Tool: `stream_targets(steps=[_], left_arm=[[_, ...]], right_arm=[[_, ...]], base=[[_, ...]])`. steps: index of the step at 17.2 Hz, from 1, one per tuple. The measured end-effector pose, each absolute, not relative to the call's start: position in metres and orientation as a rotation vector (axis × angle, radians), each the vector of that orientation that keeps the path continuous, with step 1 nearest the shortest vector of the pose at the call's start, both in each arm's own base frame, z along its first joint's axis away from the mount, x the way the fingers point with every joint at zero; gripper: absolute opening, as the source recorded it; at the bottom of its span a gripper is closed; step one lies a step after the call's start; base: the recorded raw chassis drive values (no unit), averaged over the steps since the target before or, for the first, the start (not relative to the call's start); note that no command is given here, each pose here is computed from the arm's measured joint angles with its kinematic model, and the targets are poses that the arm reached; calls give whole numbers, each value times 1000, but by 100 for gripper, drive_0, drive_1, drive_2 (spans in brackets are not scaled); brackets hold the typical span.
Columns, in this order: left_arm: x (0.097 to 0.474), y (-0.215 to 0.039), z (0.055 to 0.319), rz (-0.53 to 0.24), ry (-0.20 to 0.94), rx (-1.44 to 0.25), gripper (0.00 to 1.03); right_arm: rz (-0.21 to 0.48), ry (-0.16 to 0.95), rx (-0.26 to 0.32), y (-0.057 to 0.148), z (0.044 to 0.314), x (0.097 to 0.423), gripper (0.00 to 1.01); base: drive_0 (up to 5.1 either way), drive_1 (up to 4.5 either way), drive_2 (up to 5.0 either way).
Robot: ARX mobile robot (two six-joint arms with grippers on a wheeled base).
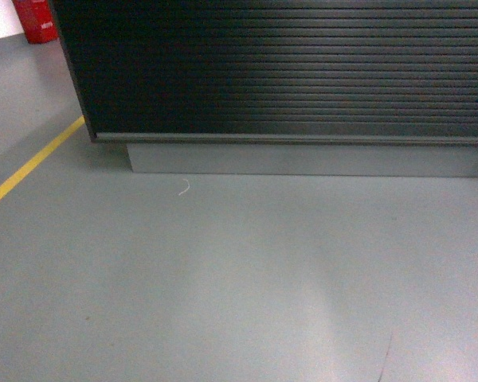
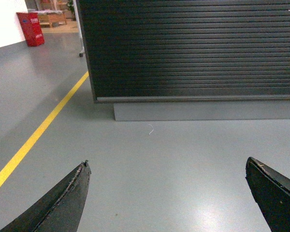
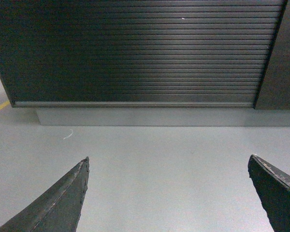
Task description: Place dark red mango on scale at checkout
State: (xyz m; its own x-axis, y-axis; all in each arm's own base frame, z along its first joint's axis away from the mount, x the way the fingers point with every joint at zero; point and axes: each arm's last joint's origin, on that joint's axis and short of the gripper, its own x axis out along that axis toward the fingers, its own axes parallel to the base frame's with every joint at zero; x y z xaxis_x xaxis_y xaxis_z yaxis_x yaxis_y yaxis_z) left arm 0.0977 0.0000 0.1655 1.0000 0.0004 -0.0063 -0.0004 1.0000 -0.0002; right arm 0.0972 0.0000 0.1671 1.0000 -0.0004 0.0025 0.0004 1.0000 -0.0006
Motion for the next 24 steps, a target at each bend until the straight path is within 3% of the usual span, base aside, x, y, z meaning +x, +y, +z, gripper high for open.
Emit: stream_targets(steps=[24], left_arm=[[98,0,166,0,3,0,98]], right_arm=[[1,-5,-1,0,167,97,98]], base=[[1,424,-421]])
